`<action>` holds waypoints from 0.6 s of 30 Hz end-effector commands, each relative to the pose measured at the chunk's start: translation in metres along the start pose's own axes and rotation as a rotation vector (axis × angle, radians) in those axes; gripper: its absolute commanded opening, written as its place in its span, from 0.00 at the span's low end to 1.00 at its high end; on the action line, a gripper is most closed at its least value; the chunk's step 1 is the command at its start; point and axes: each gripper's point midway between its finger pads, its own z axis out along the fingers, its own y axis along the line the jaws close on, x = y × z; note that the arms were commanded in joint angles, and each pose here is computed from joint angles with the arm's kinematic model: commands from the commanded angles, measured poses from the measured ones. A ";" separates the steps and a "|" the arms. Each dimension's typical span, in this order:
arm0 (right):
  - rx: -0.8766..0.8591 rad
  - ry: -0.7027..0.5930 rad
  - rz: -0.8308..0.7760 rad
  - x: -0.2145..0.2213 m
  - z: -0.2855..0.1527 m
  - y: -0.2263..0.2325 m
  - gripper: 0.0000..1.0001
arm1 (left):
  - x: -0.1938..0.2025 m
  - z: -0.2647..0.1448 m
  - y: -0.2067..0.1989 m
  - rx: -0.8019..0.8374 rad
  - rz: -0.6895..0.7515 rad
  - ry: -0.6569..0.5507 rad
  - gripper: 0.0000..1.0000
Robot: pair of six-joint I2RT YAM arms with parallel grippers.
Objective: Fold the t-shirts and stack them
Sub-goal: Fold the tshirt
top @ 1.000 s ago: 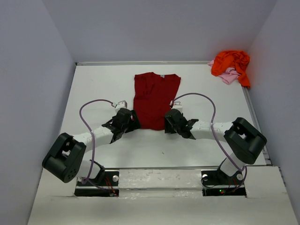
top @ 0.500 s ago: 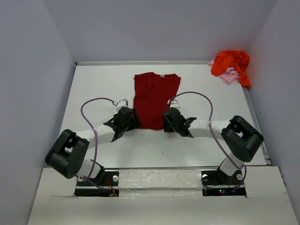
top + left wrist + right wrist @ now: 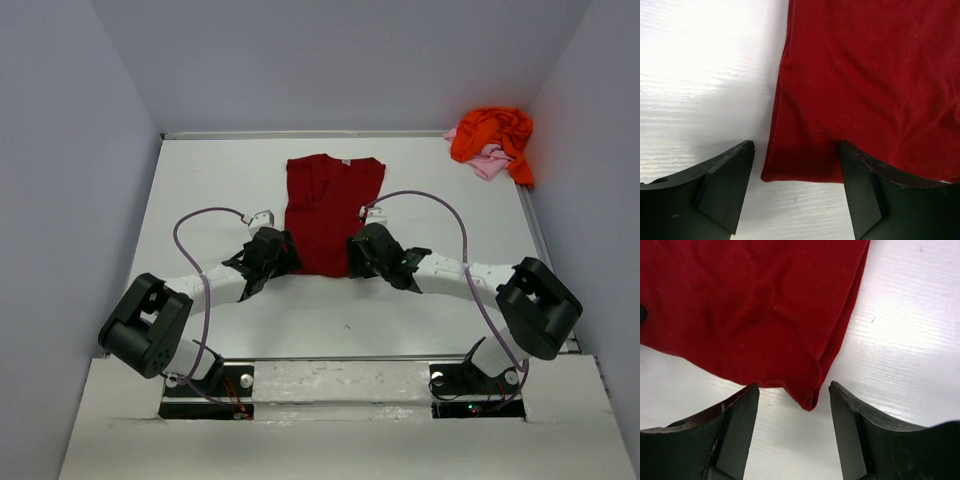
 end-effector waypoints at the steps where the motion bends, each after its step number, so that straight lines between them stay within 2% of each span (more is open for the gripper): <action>1: 0.033 0.014 -0.021 -0.002 0.018 -0.001 0.64 | 0.004 0.002 0.002 -0.014 0.018 0.024 0.81; 7: 0.064 0.050 -0.022 0.014 0.037 -0.005 0.63 | 0.005 0.003 0.001 -0.015 0.021 0.027 0.81; 9: 0.069 0.059 -0.027 0.019 0.040 -0.007 0.59 | 0.005 0.003 0.002 -0.017 0.022 0.025 0.77; 10: 0.074 0.062 -0.026 0.022 0.040 -0.009 0.57 | 0.006 0.004 0.002 -0.018 0.024 0.028 0.68; 11: 0.072 0.065 -0.026 0.023 0.039 -0.009 0.54 | 0.006 0.004 0.003 -0.018 0.026 0.030 0.64; 12: 0.072 0.065 -0.023 0.024 0.039 -0.009 0.41 | 0.007 0.004 0.002 -0.014 0.028 0.033 0.58; 14: 0.069 0.065 -0.017 0.026 0.035 -0.011 0.25 | 0.009 0.005 0.001 -0.003 0.030 0.041 0.42; 15: 0.066 0.059 -0.011 0.024 0.032 -0.011 0.11 | 0.009 0.005 -0.001 0.007 0.028 0.039 0.15; 16: 0.063 0.062 -0.010 0.025 0.031 -0.011 0.05 | 0.010 0.005 0.000 0.004 0.026 0.040 0.00; 17: 0.063 0.065 -0.011 0.025 0.029 -0.011 0.00 | 0.010 0.005 -0.001 0.003 0.023 0.040 0.00; 18: 0.063 0.072 -0.006 0.027 0.027 -0.012 0.00 | 0.011 0.004 0.000 0.006 0.024 0.042 0.00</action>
